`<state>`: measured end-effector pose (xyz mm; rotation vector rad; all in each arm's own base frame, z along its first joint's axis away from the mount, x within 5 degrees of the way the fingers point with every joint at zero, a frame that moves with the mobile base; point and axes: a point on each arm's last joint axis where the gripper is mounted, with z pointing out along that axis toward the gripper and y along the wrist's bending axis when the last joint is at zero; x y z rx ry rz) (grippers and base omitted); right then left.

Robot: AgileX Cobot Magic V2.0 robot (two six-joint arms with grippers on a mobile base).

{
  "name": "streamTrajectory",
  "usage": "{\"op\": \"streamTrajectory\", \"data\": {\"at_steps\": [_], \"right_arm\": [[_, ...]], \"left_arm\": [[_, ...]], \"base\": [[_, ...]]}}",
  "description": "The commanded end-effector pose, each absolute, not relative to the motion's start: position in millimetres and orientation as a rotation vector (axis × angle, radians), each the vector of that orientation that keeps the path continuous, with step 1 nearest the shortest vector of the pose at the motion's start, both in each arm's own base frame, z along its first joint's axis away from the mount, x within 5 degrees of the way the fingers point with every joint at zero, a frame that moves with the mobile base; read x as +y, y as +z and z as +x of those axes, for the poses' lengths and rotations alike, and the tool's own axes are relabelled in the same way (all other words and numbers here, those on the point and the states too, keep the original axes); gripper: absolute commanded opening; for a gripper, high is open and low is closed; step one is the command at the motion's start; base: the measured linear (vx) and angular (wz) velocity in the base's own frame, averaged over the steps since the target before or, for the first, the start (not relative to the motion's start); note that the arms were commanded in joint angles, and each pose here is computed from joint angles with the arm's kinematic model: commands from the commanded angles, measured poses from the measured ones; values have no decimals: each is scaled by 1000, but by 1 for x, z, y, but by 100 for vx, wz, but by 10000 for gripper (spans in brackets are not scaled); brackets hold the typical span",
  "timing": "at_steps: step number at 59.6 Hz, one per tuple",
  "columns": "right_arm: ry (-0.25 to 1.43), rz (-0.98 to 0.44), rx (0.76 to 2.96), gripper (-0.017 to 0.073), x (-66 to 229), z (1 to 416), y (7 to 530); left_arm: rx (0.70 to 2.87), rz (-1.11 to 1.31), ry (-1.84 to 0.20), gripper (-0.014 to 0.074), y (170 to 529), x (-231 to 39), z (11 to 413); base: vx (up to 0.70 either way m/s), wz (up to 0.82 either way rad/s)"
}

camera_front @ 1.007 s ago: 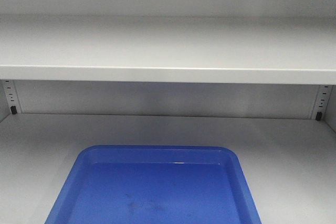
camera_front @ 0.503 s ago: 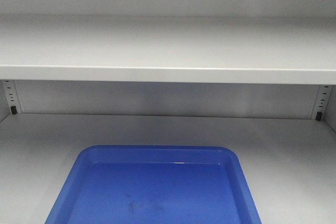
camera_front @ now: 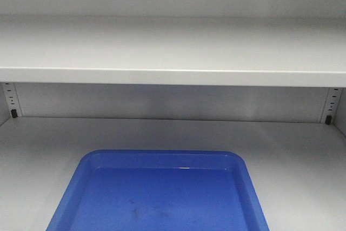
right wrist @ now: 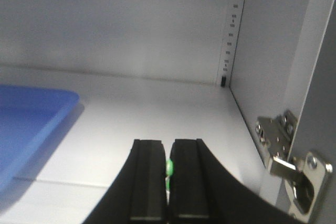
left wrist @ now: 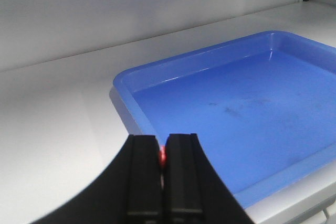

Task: Sort red and green spoons into left cabinet
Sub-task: 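Extend both grippers with the spoons toward the blue tray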

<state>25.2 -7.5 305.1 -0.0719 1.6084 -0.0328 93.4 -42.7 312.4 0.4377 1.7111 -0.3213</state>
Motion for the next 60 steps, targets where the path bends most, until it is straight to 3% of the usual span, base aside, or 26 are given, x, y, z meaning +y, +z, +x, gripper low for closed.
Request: {"op": "streamTrajectory", "data": {"at_steps": [1,29,60], "right_arm": [[-32,-88,1479,-4,-6,23,324],[-18,-110,1413,-4,-2,32,333],[91,-201,1310,-3,22,114,348]], "left_arm": [[1663,378,-330,0,325,-41,96],[1600,292,-264,0,332,-33,99],[1508,248,-195,0,372,-30,116]], "base": [[0,0],[0,0],[0,0]]}}
